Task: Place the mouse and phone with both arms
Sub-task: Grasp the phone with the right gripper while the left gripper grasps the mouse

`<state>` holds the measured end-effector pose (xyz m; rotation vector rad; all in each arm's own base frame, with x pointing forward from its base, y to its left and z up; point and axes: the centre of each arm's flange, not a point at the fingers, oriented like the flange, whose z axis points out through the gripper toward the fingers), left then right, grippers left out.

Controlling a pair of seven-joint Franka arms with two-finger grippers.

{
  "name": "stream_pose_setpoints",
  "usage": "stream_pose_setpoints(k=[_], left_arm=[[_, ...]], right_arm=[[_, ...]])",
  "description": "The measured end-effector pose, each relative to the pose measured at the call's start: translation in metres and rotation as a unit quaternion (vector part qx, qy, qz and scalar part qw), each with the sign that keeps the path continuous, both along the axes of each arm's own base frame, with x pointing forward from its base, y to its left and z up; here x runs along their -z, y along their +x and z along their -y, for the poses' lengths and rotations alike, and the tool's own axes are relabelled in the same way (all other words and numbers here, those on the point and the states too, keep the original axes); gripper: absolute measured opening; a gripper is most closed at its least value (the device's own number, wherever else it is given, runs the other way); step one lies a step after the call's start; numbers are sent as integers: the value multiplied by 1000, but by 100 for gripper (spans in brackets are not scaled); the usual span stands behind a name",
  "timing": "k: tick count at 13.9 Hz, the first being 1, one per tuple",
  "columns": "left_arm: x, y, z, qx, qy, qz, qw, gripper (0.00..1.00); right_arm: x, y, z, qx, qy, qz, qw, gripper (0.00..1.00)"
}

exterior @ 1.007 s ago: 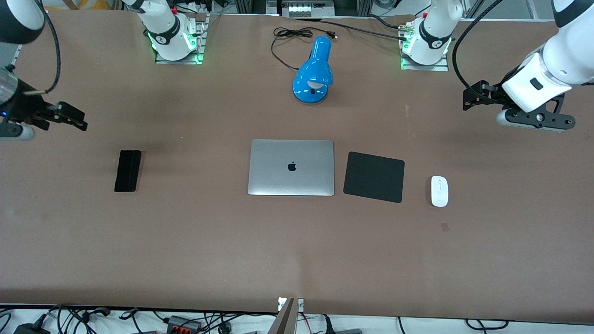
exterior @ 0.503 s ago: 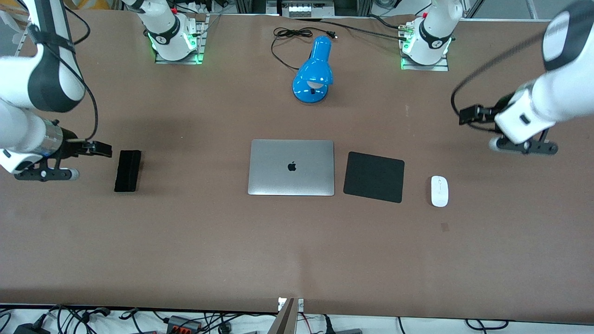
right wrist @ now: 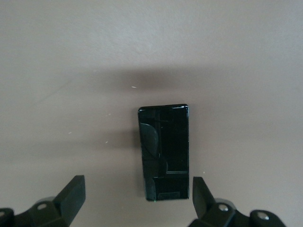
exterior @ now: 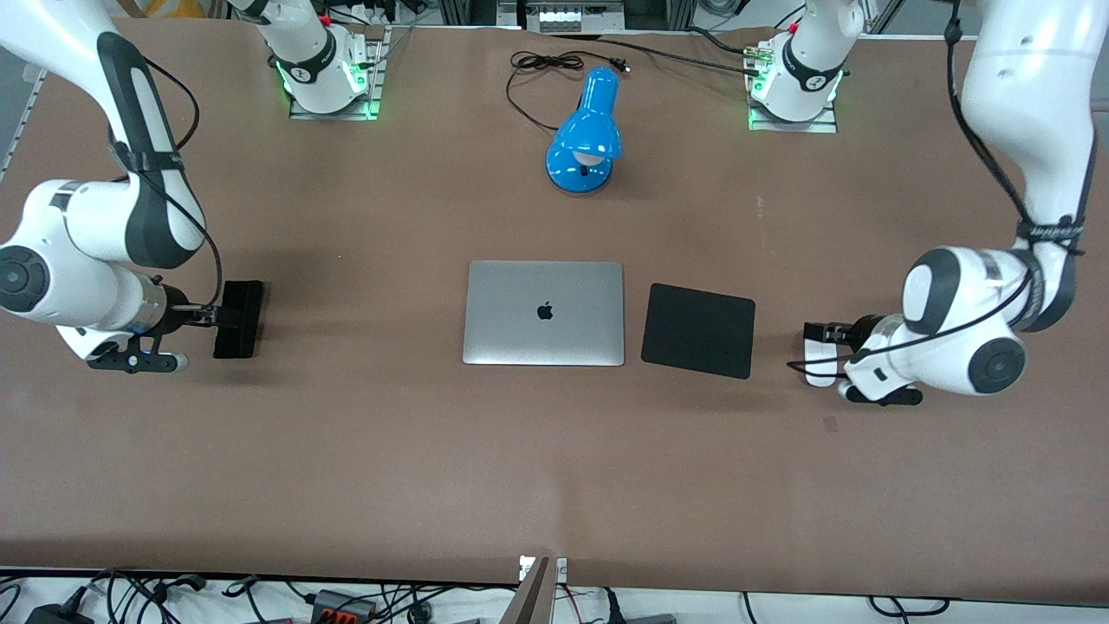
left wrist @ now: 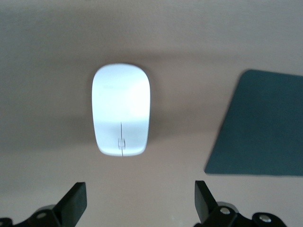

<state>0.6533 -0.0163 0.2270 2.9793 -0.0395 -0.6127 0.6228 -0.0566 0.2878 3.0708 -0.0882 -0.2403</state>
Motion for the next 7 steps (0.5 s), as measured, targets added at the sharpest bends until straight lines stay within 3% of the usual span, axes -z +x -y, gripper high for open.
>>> stream_pose_setpoints(k=[7], left_arm=[[35, 6, 8, 40, 32, 18, 999, 100]], right_arm=[[62, -19, 25, 25, 0, 0, 1000, 100]])
